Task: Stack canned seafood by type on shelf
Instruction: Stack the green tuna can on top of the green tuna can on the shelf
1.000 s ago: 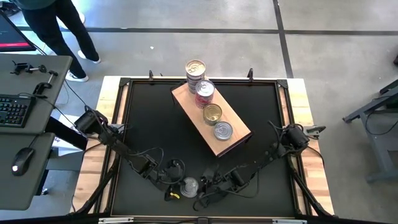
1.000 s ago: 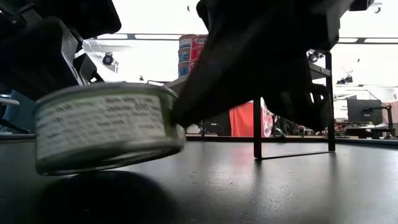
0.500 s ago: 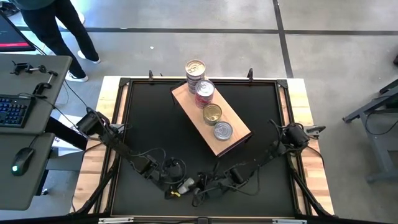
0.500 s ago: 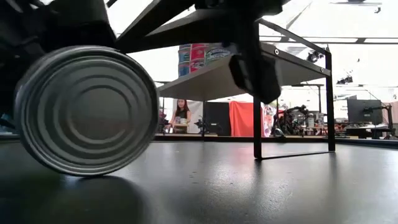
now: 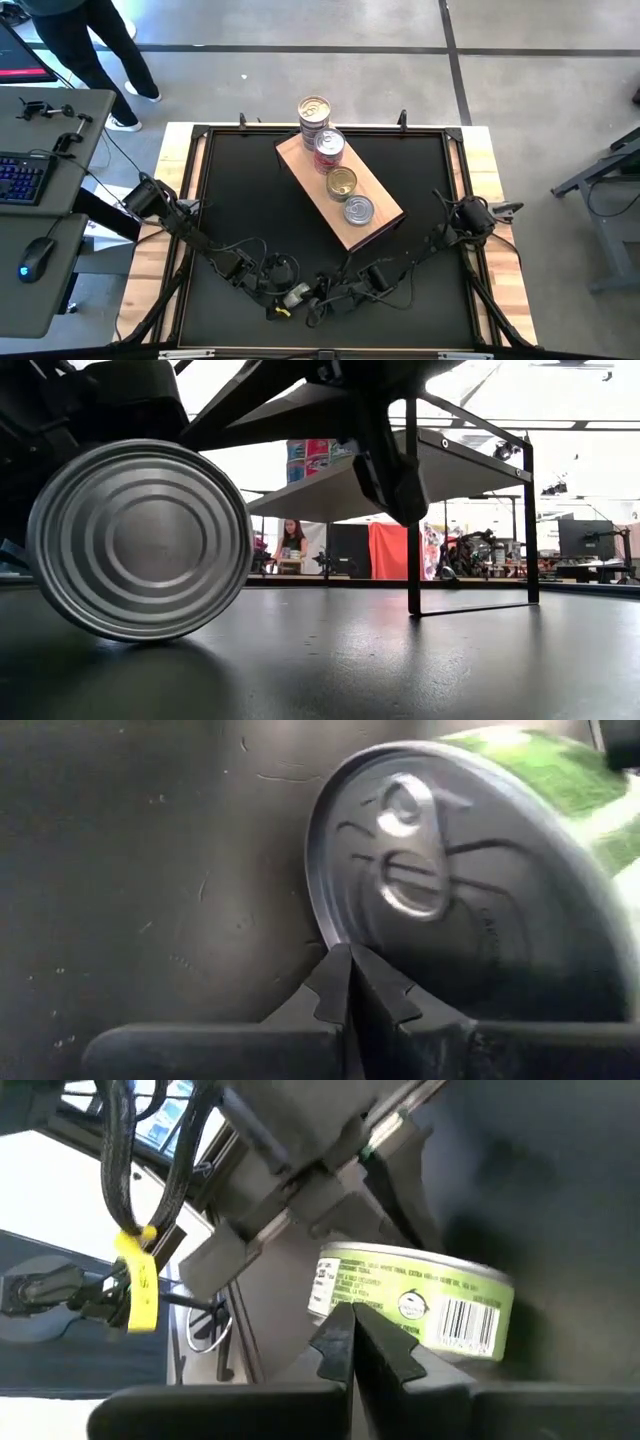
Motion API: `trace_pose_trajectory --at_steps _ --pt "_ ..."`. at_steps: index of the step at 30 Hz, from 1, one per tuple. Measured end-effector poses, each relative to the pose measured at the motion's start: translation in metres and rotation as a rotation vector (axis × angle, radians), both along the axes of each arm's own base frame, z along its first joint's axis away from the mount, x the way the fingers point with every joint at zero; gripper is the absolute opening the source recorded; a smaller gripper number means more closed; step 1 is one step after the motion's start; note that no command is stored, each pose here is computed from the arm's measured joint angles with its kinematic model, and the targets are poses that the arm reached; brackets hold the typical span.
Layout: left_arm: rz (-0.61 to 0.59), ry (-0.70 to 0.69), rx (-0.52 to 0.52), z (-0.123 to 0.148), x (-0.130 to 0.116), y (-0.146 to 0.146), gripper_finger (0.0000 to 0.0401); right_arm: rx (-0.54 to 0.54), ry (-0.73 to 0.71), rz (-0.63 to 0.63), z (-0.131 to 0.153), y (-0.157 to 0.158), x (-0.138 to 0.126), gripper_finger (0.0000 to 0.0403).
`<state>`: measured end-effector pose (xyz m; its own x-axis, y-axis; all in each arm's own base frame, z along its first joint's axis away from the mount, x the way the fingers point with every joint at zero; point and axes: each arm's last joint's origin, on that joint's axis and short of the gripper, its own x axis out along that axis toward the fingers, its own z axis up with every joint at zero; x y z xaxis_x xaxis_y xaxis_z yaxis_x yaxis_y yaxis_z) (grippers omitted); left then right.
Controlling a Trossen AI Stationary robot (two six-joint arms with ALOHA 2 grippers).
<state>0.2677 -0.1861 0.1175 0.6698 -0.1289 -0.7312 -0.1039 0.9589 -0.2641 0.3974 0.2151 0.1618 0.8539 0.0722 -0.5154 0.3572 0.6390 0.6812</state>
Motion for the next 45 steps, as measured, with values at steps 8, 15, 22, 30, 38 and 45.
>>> trace_pose_trajectory --at_steps 8,15,22,30,38,45 --pt "-0.005 0.016 0.006 0.000 -0.001 0.001 0.0000 -0.016 -0.022 -0.003 0.001 -0.008 0.006 0.0000" --pt "-0.017 0.051 0.016 0.000 -0.003 0.003 0.0000 -0.032 -0.042 0.010 0.001 -0.008 0.007 0.0000" --pt "-0.011 0.095 0.032 0.001 -0.007 0.006 0.0000 -0.062 -0.053 0.026 0.002 -0.008 0.007 0.0000" --pt "-0.003 0.147 0.074 0.009 -0.015 0.012 0.0000 -0.090 -0.080 0.062 0.005 -0.007 0.008 0.0000" --pt "0.024 0.198 0.092 0.026 -0.030 0.017 0.0000 -0.228 -0.147 0.216 0.036 -0.013 0.005 0.0000" --pt "0.105 0.121 0.017 0.043 -0.043 0.005 0.0000 -0.256 -0.113 0.464 0.053 -0.041 0.017 0.0023"
